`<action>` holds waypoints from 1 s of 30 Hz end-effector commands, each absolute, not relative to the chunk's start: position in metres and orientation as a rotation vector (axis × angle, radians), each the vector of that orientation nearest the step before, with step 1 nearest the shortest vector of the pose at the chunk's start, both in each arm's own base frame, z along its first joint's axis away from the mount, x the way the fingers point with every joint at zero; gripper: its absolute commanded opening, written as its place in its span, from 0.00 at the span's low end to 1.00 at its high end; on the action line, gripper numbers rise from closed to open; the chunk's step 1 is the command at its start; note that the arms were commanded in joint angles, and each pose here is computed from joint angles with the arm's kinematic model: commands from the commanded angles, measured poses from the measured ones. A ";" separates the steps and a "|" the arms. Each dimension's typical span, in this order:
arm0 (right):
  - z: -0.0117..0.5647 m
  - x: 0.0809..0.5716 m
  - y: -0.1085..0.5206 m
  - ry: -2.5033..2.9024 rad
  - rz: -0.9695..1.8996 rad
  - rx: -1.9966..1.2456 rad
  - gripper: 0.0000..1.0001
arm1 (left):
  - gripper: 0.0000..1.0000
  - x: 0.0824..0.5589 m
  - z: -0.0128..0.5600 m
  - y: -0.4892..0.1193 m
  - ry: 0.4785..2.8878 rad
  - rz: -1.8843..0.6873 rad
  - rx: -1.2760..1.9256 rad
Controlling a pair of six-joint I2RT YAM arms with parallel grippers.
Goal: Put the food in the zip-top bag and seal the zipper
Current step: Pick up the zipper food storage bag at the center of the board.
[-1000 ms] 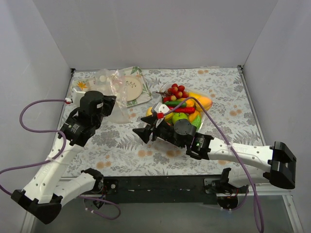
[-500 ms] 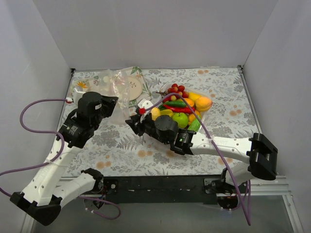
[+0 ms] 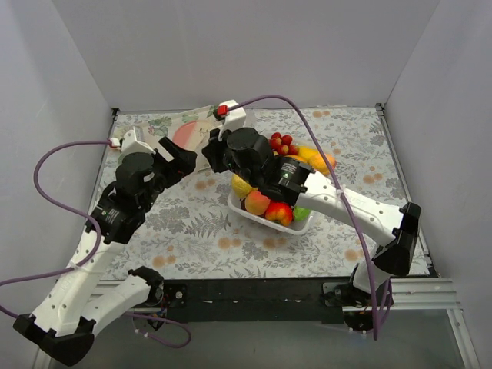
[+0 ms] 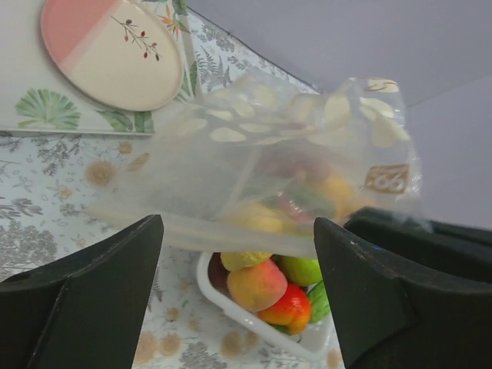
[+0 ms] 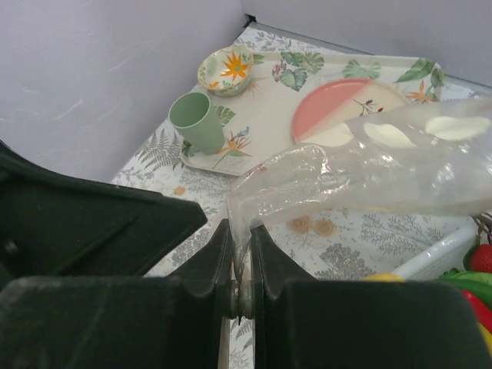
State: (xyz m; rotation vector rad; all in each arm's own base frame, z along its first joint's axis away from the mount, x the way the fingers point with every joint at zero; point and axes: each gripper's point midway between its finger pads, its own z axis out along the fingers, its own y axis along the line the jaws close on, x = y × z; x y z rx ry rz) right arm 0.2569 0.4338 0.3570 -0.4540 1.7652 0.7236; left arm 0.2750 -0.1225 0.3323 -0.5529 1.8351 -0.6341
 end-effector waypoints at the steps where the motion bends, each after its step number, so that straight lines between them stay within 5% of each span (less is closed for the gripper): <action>1: 0.348 0.255 0.423 1.942 0.731 -0.426 0.01 | 0.70 0.268 0.320 -0.122 1.836 -0.537 -0.263; 8: 0.331 0.269 0.408 2.064 0.786 -0.444 0.01 | 0.48 0.257 0.306 -0.127 1.713 -0.557 -0.070; 30: 0.315 0.279 0.386 2.335 0.955 -0.381 0.01 | 0.47 0.231 0.267 -0.206 1.776 -0.577 0.608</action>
